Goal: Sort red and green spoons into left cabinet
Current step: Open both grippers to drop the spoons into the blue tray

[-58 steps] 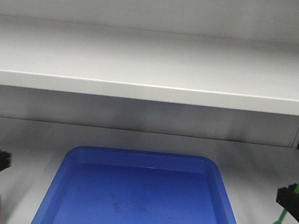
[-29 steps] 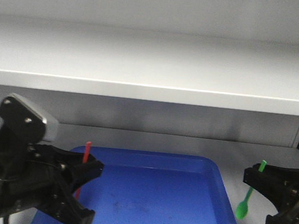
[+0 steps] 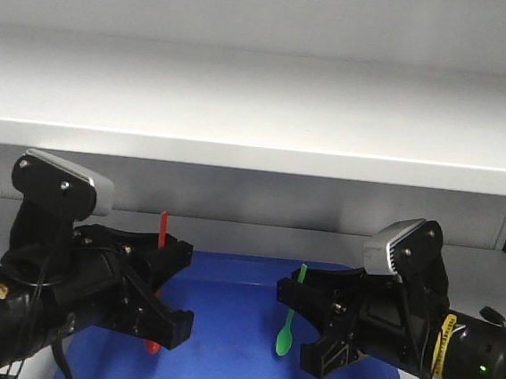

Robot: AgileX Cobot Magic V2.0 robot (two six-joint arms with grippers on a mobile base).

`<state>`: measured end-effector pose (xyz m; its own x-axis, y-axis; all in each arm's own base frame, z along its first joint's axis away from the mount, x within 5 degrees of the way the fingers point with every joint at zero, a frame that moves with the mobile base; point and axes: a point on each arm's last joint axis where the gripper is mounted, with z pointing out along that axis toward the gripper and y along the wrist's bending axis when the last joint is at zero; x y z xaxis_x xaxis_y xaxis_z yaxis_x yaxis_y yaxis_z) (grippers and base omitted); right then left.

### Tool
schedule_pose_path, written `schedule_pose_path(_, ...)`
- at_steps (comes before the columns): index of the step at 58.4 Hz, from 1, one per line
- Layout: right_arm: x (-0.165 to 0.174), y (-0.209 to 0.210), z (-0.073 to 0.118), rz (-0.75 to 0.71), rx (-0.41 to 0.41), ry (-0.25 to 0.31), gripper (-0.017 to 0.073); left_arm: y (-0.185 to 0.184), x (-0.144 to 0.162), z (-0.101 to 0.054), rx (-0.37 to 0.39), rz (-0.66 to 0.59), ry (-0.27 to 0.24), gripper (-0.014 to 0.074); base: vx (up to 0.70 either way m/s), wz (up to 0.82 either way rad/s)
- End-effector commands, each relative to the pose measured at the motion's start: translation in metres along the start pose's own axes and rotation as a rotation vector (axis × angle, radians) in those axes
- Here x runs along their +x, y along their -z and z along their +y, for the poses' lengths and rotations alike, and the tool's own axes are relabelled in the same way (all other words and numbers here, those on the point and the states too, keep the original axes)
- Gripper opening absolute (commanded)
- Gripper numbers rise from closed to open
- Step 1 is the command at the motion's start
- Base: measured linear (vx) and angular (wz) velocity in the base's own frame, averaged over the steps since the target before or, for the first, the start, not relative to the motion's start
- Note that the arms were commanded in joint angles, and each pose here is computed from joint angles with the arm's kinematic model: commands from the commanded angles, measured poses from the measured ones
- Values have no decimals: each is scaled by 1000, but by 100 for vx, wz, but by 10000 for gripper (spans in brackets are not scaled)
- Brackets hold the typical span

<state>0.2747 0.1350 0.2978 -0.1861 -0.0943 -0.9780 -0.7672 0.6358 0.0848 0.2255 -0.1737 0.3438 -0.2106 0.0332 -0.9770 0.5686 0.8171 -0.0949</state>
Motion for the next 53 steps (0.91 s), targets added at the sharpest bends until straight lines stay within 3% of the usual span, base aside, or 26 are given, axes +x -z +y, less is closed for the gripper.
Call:
schedule_pose_path(1, -23, 6, 4, -94, -13, 3, 390, 3, -19, -1, -15, -91, 7, 384, 0, 0)
schedule_pose_path(9, -22, 6, 3, -89, -3, 1, 584, -2, -15, -1, -18, -77, 8, 569, 0, 0)
schedule_pose_path(14, -21, 6, 1, -78, 19, 1, 658, -2, -15, -1, -18, -77, 7, 629, 0, 0)
schedule_pose_path(20, -20, 6, 0, -64, 37, 8, 695, -2, -15, -1, -19, -79, 7, 648, 0, 0)
schedule_pose_path(33, -17, 8, -8, -12, 132, 48, 664, -1, -15, 0, -22, -79, -26, 604, 0, 0)
schedule_pose_path(37, -14, 8, -5, 20, 89, 123, 642, -1, -15, 0, -21, -78, -26, 585, 0, 0)
schedule_pose_path(42, -7, 8, 2, 89, 1, 266, 601, -1, -16, 0, -25, -84, -26, 573, 0, 0)
schedule_pose_path(53, 3, 9, 1, 213, -14, 421, 533, -1, -17, 1, -29, -92, -35, 568, 0, 0)
